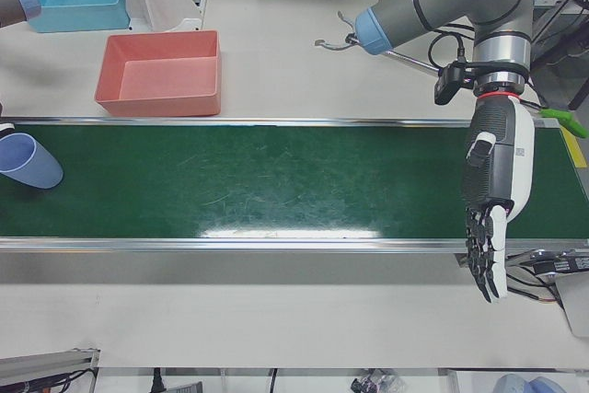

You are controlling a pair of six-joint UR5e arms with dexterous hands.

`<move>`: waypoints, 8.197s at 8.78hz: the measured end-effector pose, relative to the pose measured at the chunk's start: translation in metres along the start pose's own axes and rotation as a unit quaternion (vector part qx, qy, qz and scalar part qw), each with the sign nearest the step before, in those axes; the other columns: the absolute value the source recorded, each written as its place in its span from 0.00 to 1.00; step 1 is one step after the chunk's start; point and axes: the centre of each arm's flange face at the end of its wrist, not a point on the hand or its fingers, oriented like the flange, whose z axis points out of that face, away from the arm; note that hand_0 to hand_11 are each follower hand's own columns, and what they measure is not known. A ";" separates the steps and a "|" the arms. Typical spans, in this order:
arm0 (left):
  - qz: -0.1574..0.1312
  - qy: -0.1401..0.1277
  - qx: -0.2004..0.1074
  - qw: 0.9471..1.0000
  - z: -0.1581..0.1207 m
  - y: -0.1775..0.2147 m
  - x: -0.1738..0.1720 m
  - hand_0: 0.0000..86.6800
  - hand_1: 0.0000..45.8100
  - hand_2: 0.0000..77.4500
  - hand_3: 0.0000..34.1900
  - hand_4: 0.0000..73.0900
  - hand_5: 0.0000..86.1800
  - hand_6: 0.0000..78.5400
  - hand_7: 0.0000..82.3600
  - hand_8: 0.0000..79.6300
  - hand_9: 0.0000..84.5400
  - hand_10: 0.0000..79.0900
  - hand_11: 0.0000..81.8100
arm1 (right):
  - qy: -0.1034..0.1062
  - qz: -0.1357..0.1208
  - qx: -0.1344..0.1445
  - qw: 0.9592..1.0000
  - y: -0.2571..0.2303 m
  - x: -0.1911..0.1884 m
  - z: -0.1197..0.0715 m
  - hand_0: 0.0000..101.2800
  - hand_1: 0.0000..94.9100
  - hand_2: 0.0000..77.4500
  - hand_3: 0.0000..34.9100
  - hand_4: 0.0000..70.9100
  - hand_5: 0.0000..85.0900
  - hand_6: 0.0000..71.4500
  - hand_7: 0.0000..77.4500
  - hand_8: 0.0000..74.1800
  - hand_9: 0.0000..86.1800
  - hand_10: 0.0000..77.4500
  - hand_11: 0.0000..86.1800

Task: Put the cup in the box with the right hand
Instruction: 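Hold the right hand in the cup's path as it arrives, then close the right hand fingers around the blue cup, then lift the cup off the belt and carry it over the pink tray, then open the right hand to release the cup into the tray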

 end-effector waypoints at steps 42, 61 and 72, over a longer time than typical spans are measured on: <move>0.000 0.000 0.000 1.000 0.000 0.000 0.000 0.00 0.01 0.01 0.00 0.00 0.00 0.00 0.00 0.00 0.01 0.00 0.00 | 0.007 0.008 -0.008 1.000 0.016 0.015 0.002 0.55 0.19 0.07 0.01 0.47 0.06 0.17 0.73 0.01 0.11 0.04 0.07; 0.000 0.000 0.000 1.000 0.000 0.000 0.000 0.00 0.01 0.01 0.00 0.00 0.00 0.00 0.00 0.00 0.01 0.00 0.00 | 0.084 0.155 -0.155 0.972 0.221 0.060 -0.143 0.79 0.08 0.37 0.01 0.59 0.20 0.63 1.00 0.95 0.90 0.67 0.81; 0.000 0.000 0.000 1.000 0.000 0.000 0.000 0.00 0.01 0.01 0.00 0.00 0.00 0.00 0.00 0.00 0.01 0.00 0.00 | 0.117 0.189 -0.105 0.969 0.190 0.045 -0.247 0.72 0.08 0.39 0.03 0.59 0.20 0.21 0.82 0.28 0.00 0.27 0.42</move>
